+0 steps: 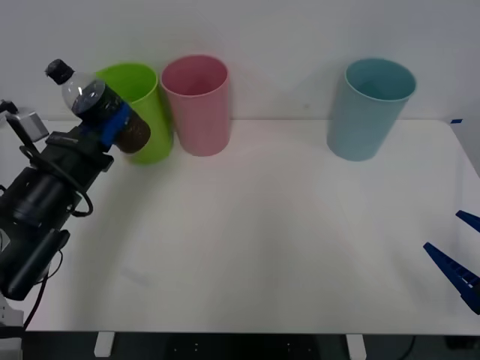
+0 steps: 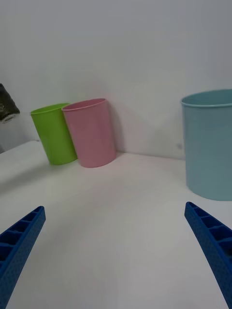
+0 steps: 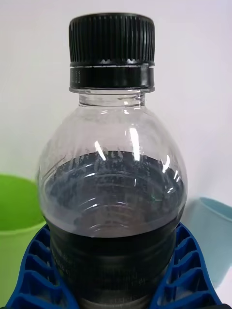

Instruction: Grasp the object on the table and drop it into the matching bin: aluminum can to the light blue bin, PET bottle to the pink bin.

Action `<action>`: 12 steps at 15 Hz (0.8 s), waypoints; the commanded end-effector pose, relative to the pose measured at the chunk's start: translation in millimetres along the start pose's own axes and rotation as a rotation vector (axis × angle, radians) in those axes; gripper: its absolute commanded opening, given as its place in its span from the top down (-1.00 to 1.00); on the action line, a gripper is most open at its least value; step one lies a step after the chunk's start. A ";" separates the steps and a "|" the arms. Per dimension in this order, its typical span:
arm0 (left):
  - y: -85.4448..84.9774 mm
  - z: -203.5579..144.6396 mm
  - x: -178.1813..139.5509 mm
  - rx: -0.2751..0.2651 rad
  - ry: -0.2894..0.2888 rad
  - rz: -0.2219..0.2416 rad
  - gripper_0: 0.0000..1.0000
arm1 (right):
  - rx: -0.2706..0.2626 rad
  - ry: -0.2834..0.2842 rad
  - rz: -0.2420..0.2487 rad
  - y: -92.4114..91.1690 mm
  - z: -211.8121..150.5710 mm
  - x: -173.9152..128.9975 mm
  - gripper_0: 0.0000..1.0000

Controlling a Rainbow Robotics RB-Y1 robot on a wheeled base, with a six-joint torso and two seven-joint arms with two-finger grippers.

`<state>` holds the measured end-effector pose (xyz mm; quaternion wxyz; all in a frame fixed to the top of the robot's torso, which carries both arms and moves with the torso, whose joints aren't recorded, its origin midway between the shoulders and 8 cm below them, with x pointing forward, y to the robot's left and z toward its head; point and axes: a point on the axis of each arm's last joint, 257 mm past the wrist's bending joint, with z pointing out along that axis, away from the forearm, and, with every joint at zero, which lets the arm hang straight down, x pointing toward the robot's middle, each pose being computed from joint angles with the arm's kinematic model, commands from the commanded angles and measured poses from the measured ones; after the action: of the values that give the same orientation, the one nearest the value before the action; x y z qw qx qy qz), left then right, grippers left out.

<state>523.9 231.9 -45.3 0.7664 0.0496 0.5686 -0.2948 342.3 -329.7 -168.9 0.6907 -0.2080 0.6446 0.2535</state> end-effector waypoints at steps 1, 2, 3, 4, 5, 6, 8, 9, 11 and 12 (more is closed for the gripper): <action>-10.1 32.5 -22.3 0.017 -0.025 -0.016 0.99 | 0.000 0.000 0.000 0.0 0.0 0.0 -1.00; -12.6 43.4 -28.6 0.018 -0.030 -0.018 1.00 | 0.000 0.000 0.000 0.0 0.0 0.0 -1.00; -15.9 56.7 -32.8 0.020 -0.031 -0.011 0.98 | 0.000 0.000 0.000 0.0 0.0 0.0 -1.00; -19.4 71.1 -33.3 0.025 -0.030 -0.003 0.99 | 0.000 0.000 0.000 0.0 0.0 0.0 -1.00; -18.9 82.6 -32.9 0.022 -0.028 0.003 0.99 | 0.000 0.000 0.000 0.0 0.0 0.0 -1.00; -19.4 95.3 -31.2 0.024 -0.020 0.010 0.99 | 0.000 0.000 0.000 0.0 0.0 0.0 -1.00; -20.1 123.1 -30.8 0.024 -0.009 0.027 0.99 | 0.000 0.000 0.000 0.0 0.0 0.0 -1.00; -21.6 133.5 -31.0 0.024 -0.004 0.037 0.98 | 0.000 0.000 0.000 0.0 0.0 0.0 -1.00; -19.8 152.3 -23.8 0.011 0.018 0.060 0.98 | 0.000 0.000 0.000 0.0 0.0 0.0 -1.00; -18.8 159.4 -20.7 0.003 0.026 0.070 0.98 | 0.000 0.000 0.000 0.0 0.0 0.0 -1.00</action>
<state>639.3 161.7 34.7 0.7695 0.0738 0.5726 -0.2731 342.2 -329.7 -168.9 0.6907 -0.2080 0.6446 0.2535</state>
